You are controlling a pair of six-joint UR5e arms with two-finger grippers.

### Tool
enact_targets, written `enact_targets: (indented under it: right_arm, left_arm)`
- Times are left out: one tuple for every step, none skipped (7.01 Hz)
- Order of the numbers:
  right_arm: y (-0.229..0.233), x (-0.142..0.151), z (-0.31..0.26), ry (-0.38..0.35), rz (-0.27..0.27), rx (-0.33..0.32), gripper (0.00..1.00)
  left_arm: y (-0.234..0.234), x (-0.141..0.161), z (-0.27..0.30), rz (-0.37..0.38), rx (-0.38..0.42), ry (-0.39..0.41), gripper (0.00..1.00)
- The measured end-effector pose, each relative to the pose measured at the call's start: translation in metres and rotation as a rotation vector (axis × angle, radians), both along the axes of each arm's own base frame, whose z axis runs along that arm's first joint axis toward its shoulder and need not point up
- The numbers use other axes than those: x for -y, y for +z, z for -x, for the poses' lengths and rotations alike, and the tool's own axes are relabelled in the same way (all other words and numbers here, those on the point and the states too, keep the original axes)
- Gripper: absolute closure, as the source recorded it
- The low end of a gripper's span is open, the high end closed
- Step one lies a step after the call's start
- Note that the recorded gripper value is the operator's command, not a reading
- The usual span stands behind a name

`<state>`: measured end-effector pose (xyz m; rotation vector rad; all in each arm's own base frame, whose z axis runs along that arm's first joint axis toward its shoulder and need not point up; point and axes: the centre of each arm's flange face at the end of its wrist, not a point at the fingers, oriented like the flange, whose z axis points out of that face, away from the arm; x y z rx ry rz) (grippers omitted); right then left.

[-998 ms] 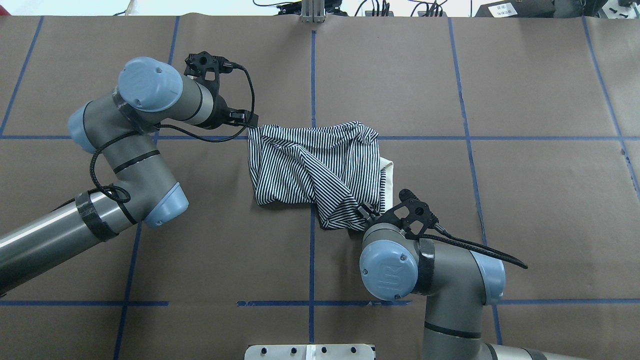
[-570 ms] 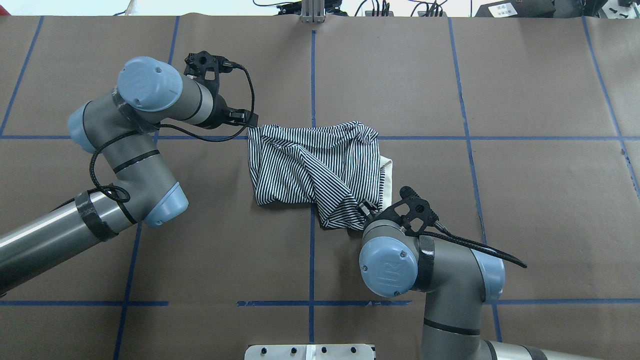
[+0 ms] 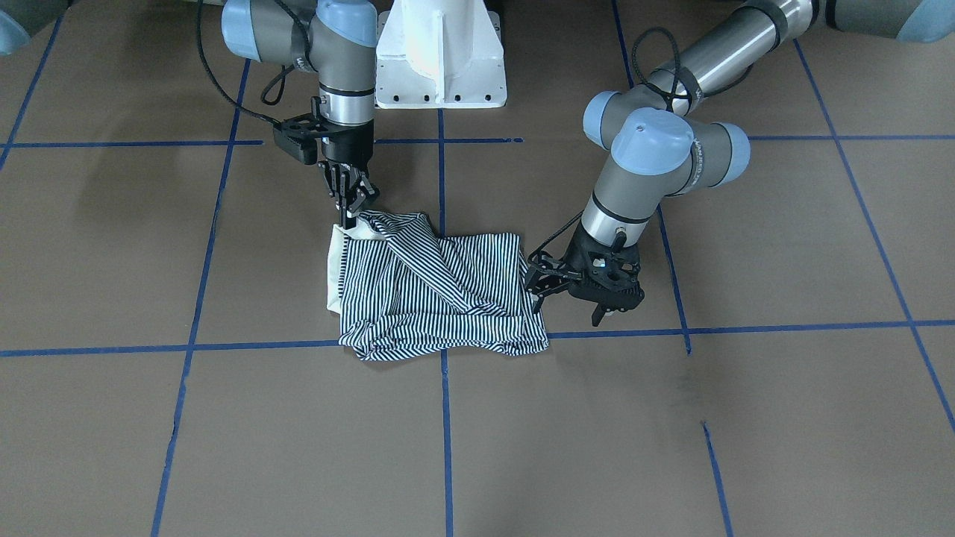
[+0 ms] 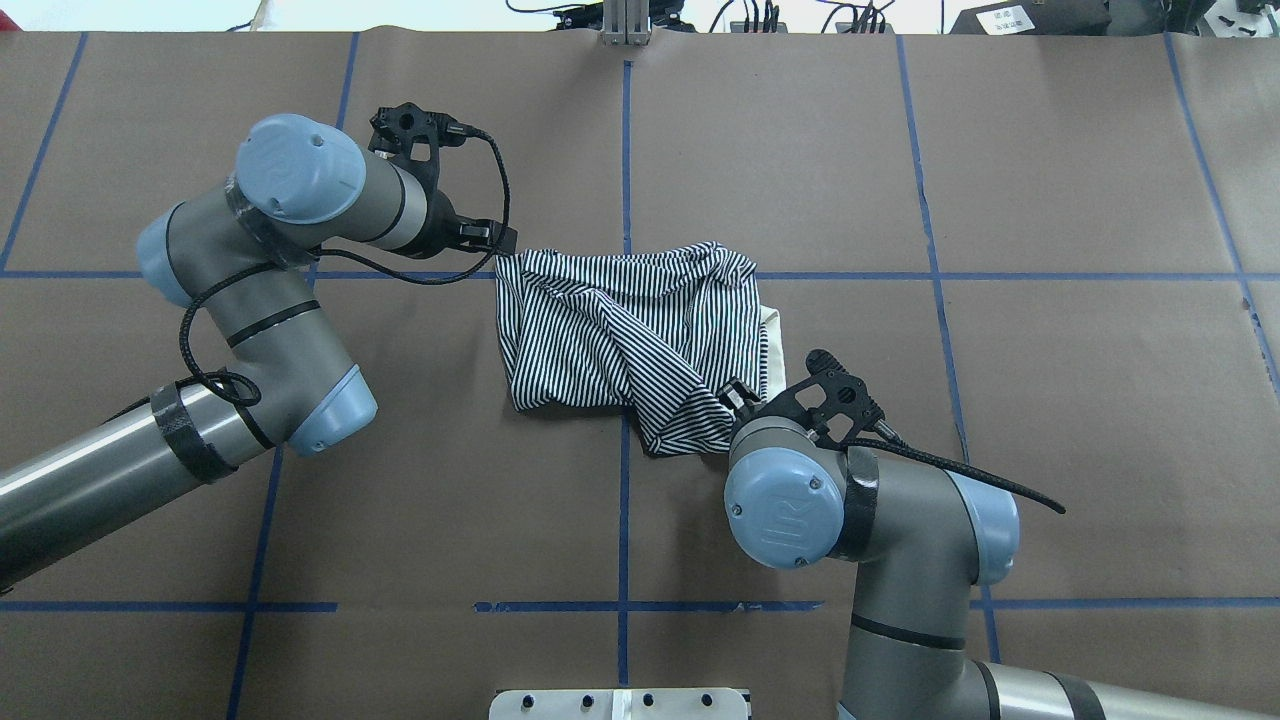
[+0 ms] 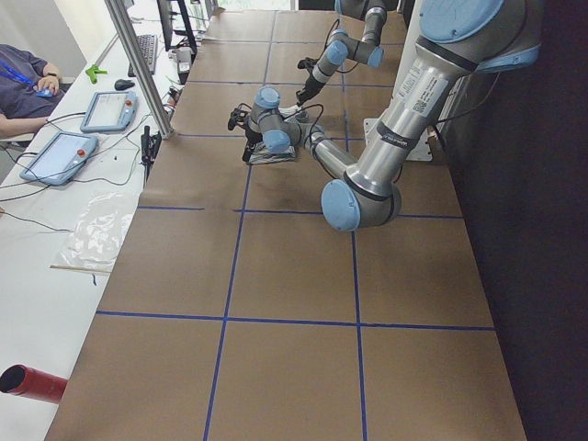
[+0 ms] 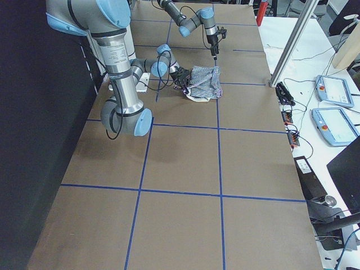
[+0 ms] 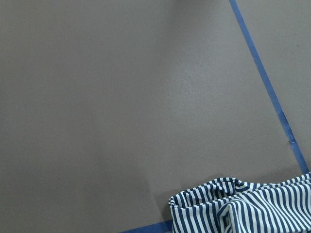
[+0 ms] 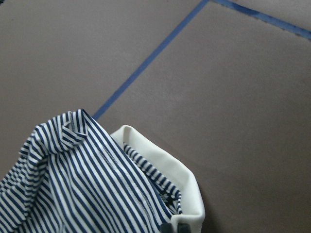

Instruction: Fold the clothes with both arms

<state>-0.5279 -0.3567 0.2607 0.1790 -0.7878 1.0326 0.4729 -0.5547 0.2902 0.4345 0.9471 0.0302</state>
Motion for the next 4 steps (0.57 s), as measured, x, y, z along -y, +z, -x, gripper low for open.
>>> enact_targets:
  right_arm:
    - [-0.018, 0.021, -0.012, 0.015, 0.010, -0.002, 1.00]
    - [-0.031, 0.042, -0.021, 0.037, 0.017, -0.009, 1.00]
    - [-0.034, 0.069, -0.019, 0.066, 0.029, -0.031, 1.00]
    - [-0.032, 0.102, -0.005, 0.098, 0.050, -0.072, 1.00]
  left_arm:
    - [0.000, 0.000, 0.000, 0.000, -0.001, 0.000, 0.00]
    - [-0.001, 0.000, 0.000, 0.000, -0.001, 0.000, 0.00]
    - [-0.001, 0.000, 0.000, 0.000, -0.001, 0.000, 0.00]
    - [-0.001, 0.000, 0.000, 0.000, -0.001, -0.001, 0.00]
